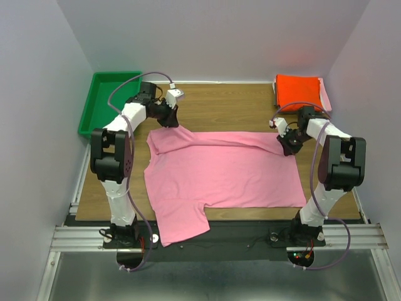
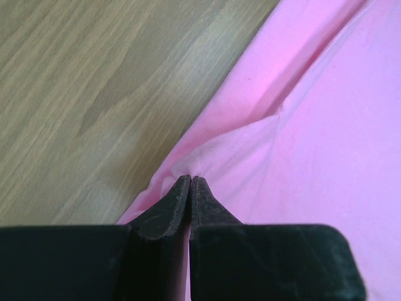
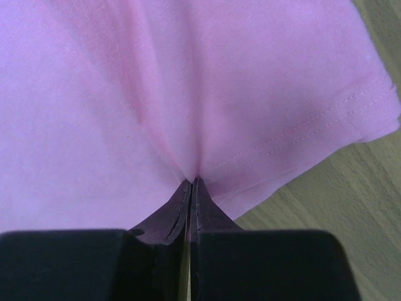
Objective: Fold and stack the t-shirts
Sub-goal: Fold the tshirt
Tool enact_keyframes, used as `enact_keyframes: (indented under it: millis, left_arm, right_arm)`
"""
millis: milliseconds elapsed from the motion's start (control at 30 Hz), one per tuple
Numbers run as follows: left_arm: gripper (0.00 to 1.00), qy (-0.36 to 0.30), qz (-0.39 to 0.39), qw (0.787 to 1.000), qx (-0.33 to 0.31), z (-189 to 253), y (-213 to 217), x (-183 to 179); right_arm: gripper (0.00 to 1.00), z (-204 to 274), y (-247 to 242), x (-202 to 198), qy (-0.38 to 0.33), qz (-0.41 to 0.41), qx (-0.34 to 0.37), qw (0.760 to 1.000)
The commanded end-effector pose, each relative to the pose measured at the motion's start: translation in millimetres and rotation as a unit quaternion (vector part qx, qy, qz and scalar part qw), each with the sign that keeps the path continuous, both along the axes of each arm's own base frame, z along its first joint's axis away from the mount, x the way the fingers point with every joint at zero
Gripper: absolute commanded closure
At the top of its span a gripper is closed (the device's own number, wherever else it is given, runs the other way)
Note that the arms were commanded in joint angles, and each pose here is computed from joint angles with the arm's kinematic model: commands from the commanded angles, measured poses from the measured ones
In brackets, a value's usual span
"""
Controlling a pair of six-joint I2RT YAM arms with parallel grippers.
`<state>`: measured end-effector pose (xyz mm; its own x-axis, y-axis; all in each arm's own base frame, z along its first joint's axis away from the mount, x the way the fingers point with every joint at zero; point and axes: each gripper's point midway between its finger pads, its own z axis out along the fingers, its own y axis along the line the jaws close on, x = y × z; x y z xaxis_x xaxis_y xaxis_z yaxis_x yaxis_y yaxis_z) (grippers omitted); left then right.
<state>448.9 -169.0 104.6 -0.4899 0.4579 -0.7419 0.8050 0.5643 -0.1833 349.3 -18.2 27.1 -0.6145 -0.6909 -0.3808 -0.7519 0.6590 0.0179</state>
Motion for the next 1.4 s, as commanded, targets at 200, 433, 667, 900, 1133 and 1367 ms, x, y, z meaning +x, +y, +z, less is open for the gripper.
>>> enact_keyframes:
  millis: [200,433,667,900,1133,1367]
  left_arm:
    - [1.00,-0.032,-0.017,0.999,0.014,31.4,6.3,-36.4]
    - [1.00,-0.020,-0.030,0.999,0.020,33.4,1.7,-78.4]
    - [1.00,0.039,-0.026,0.999,0.014,-4.9,-18.5,-134.6]
    - [0.77,0.066,-0.055,0.996,0.020,-22.6,-28.9,-167.3]
    - [0.44,0.044,-0.125,0.991,0.024,6.7,-14.8,-171.8]
    - [0.44,-0.015,-0.041,0.998,0.034,25.5,27.7,-107.4]
  right_arm:
    - [0.99,38.9,-12.1,23.0,-0.065,0.019,-0.040,0.997]
    - [1.00,41.0,-20.7,21.8,-0.067,0.033,-0.065,0.995]
    - [0.99,28.8,-25.6,22.2,-0.051,0.041,-0.079,0.995]
    - [0.92,29.9,-24.8,24.0,-0.053,0.044,-0.076,0.995]
    - [0.61,62.6,-11.6,40.4,-0.088,0.022,-0.036,0.995]
    - [0.61,82.6,44.0,40.8,-0.072,0.014,0.062,0.995]
